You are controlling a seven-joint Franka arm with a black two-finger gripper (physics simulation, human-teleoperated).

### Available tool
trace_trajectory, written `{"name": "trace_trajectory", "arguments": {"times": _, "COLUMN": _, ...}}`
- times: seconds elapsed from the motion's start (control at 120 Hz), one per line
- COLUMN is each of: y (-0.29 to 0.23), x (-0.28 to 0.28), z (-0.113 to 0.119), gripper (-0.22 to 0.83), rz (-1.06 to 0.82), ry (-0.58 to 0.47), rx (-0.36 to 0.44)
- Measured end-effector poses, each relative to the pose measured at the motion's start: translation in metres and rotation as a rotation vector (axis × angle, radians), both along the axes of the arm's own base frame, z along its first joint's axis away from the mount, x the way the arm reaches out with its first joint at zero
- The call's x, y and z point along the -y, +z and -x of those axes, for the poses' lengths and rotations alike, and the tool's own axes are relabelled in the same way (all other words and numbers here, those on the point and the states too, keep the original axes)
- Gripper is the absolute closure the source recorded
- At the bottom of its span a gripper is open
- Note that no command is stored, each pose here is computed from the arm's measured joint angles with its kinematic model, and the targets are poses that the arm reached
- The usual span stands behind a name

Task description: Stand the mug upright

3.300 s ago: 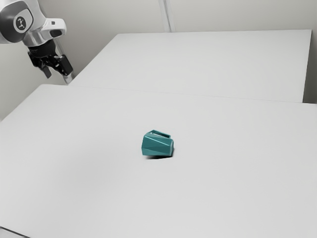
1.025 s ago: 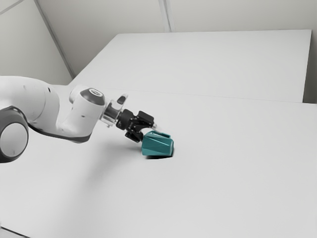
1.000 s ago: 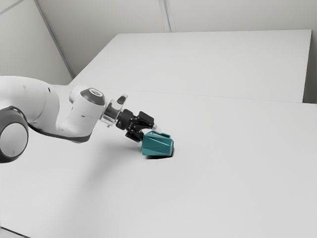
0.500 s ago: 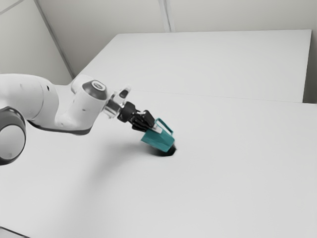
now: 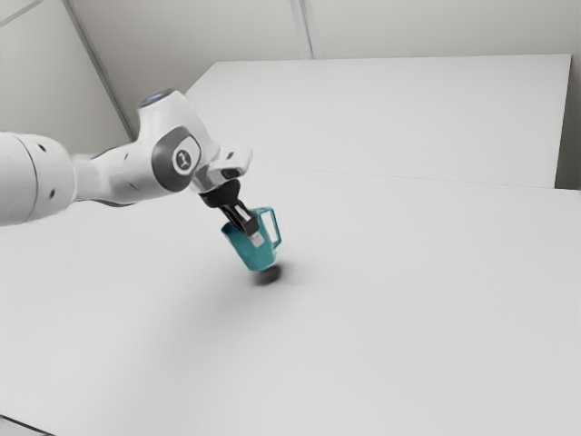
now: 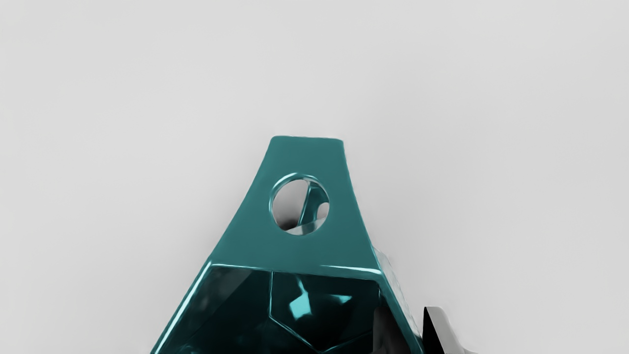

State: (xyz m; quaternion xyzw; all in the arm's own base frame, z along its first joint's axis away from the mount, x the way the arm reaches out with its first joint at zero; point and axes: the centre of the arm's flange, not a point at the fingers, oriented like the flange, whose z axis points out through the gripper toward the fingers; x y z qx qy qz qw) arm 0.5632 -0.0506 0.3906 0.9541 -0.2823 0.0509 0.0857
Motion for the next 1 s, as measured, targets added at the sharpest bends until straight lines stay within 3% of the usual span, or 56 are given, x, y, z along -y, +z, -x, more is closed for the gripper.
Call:
{"name": "trace_trajectory", "arguments": {"times": 0.192, "y": -0.008, "x": -0.009, "z": 0.023, "gripper": 0.77, "rz": -0.214, "ry": -0.105, "rx": 0.065}}
{"name": "trace_trajectory", "arguments": {"times": 0.358, "y": -0.01, "x": -0.011, "z": 0.039, "gripper": 0.78, "rz": -0.278, "ry": -0.134, "rx": 0.123}}
{"name": "trace_trajectory", "arguments": {"times": 0.675, "y": -0.019, "x": -0.013, "z": 0.056, "gripper": 0.78, "rz": -0.267, "ry": -0.089, "rx": 0.181}}
{"name": "trace_trajectory", "arguments": {"times": 1.0, "y": -0.033, "x": -0.014, "z": 0.072, "gripper": 0.78, "rz": -0.249, "ry": -0.034, "rx": 0.163}}
